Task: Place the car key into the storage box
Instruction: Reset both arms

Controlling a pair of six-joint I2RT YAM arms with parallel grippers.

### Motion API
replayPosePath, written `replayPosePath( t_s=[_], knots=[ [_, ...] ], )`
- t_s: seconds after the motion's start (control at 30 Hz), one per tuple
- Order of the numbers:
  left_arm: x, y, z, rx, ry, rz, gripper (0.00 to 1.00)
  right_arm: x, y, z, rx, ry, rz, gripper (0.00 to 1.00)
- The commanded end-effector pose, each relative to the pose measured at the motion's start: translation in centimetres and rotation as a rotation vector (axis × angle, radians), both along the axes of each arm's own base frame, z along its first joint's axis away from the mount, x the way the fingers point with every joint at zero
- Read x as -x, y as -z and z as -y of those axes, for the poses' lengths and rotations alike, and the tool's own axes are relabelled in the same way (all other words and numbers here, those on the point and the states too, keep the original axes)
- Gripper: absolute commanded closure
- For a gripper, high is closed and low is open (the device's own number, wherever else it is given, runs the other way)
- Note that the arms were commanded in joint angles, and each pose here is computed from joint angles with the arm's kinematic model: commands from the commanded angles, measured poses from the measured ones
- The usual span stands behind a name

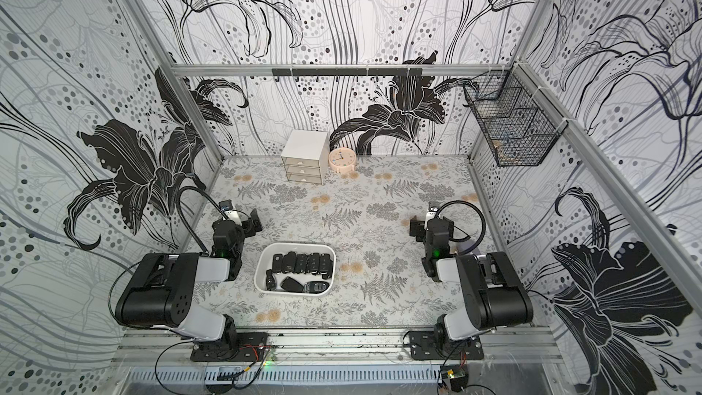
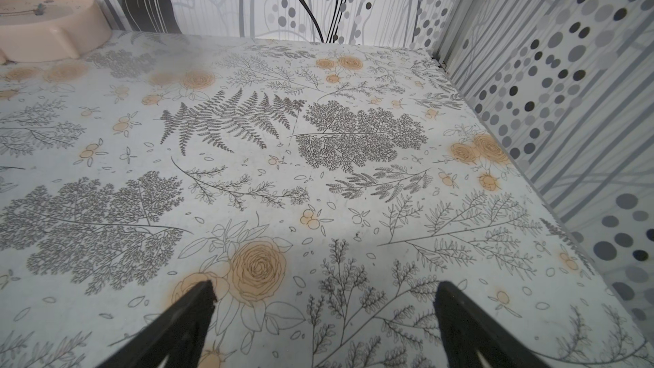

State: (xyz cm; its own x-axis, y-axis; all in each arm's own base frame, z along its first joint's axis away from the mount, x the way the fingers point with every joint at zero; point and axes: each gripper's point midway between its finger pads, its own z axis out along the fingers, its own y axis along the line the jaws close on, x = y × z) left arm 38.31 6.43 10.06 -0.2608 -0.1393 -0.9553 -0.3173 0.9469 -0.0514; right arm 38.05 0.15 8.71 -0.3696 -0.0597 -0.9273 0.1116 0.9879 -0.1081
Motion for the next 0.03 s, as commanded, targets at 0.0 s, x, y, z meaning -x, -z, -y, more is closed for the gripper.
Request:
replayPosePath(
  t_s=[0.0],
  knots=[
    [-0.38,-1.28,-0.10,-0.017,0.005,0.052,0.00,-0.21,-0.53,0.04,-0.002,-0.002,0.027,0.00]
  ],
)
